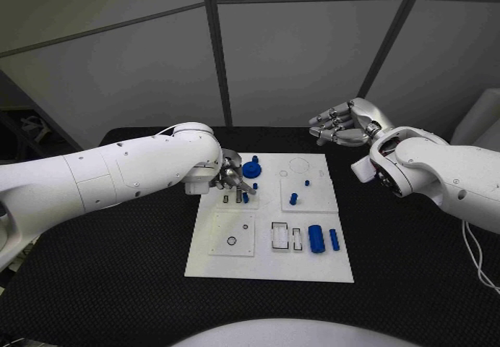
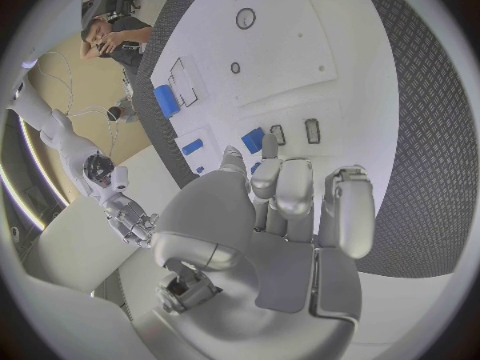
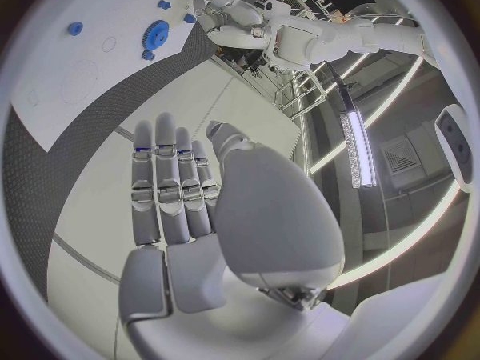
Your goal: Assemble the parts on the task board
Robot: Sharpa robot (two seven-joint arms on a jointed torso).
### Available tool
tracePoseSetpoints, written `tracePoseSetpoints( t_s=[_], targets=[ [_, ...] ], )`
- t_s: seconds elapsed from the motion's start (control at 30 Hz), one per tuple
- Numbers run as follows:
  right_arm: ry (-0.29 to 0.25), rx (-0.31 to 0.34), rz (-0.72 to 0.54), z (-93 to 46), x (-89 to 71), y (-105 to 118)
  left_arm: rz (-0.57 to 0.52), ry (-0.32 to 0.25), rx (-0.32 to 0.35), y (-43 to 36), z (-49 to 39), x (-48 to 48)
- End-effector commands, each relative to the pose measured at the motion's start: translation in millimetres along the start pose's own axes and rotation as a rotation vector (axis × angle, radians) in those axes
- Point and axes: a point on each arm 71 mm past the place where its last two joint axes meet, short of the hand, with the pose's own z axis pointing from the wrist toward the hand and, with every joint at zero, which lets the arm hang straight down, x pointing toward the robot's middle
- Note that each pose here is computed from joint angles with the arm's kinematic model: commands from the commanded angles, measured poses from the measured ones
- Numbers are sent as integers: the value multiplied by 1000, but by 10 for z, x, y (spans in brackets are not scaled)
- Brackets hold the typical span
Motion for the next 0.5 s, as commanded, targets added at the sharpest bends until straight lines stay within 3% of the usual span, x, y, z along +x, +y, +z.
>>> tracePoseSetpoints(
  t_s=[0.03, 0.5],
  targets=[
    [2, -1, 3, 7, -6, 10, 17, 12, -11, -2, -1, 2],
    [6, 1, 4, 11, 2, 10, 18, 11, -10, -29, 12, 1]
  ],
)
